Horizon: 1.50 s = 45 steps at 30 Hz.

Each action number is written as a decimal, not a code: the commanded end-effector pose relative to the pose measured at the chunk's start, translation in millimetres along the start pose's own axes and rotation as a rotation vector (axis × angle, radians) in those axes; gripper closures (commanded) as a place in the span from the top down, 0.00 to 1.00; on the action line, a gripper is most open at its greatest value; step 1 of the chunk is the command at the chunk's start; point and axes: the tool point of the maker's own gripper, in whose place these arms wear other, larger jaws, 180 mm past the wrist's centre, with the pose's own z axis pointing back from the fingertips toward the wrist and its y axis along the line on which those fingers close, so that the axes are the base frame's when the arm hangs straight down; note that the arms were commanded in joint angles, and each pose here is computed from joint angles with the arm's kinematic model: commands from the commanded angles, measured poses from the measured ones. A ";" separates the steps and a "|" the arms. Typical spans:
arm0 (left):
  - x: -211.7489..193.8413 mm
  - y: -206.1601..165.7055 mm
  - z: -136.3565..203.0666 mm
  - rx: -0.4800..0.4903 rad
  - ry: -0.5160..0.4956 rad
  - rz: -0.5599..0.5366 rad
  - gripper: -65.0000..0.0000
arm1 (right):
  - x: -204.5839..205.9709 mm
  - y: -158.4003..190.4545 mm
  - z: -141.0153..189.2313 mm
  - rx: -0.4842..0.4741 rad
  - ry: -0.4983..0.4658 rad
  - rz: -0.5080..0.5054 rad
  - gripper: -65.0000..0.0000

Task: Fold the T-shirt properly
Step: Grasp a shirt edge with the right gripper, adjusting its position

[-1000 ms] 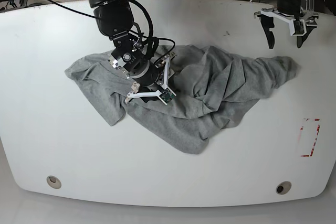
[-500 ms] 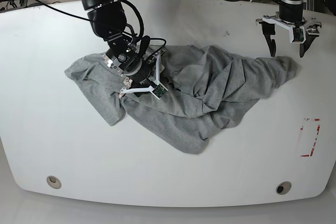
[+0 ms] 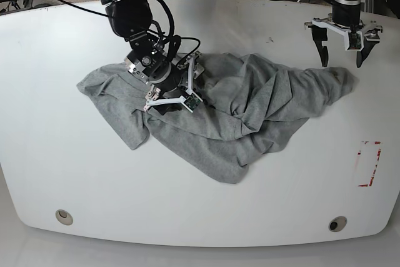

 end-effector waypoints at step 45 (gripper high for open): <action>8.8 1.4 2.6 0.002 -0.035 -0.005 0.75 | 41.6 -75.6 28.8 -0.176 -0.111 -0.017 0.67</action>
